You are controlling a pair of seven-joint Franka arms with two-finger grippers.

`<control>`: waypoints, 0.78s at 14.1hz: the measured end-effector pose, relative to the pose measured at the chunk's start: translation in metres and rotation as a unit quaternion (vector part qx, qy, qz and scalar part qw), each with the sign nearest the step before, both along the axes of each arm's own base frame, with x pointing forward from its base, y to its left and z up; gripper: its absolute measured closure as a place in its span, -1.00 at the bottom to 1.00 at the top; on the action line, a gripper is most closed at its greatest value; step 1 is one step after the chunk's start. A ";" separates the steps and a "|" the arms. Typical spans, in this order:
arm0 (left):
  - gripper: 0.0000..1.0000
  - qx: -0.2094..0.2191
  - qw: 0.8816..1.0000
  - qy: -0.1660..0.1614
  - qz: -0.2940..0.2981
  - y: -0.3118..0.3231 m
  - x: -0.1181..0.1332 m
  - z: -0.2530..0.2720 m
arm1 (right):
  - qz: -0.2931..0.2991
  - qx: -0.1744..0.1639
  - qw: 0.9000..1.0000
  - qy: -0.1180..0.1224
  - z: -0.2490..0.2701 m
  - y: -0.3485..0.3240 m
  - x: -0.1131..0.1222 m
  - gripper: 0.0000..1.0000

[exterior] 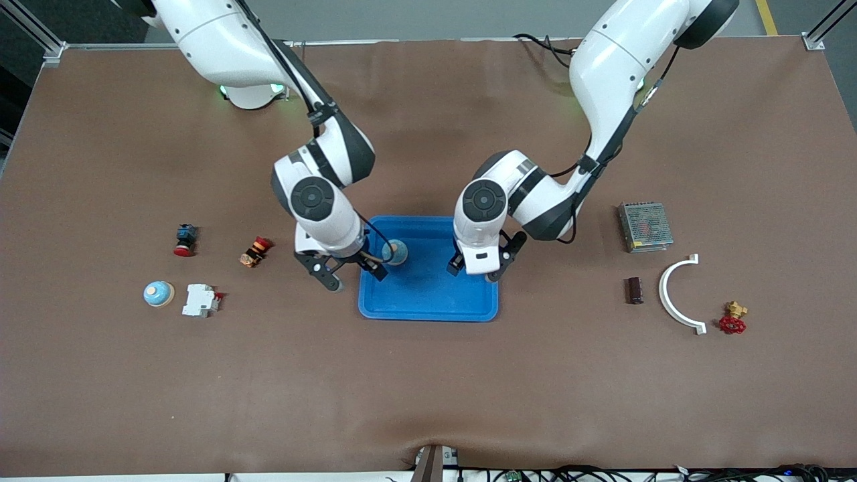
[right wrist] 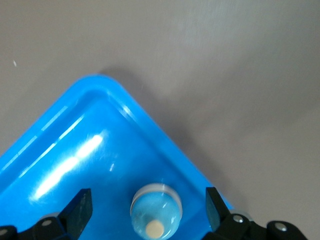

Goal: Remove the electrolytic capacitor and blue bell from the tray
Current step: 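Grasp the capacitor with the left gripper while the right gripper grasps the dome, then lift the capacitor with the left gripper while the right gripper lifts the dome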

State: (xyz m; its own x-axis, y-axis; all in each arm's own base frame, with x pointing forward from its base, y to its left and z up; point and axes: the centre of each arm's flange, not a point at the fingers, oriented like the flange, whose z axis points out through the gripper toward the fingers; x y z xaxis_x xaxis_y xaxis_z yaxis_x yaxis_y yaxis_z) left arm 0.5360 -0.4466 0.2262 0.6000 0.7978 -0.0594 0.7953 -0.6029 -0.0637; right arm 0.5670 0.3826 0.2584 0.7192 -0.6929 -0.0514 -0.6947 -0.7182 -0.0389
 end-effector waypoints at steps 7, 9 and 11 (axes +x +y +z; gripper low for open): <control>-1.00 0.037 0.999 0.002 -0.023 -0.004 -0.036 -0.044 | -0.015 -0.003 1.000 -0.008 -0.030 0.036 -0.014 -1.00; -1.00 0.037 0.999 0.002 -0.026 -0.004 -0.040 -0.048 | -0.015 -0.004 1.000 -0.008 -0.037 0.039 -0.017 -1.00; -1.00 0.036 0.999 0.001 -0.026 -0.005 -0.040 -0.048 | -0.011 -0.009 1.000 -0.006 -0.044 0.041 -0.020 -1.00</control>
State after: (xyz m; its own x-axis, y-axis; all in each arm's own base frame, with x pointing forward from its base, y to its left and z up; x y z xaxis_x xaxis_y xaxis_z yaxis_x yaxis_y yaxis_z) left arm 0.4962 -0.4513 0.1783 0.6412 0.7673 -0.0041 0.7624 -0.6377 -0.1100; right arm 0.5473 0.4239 0.2144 0.7037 -0.7099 -0.0290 -0.7105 -0.7028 -0.0345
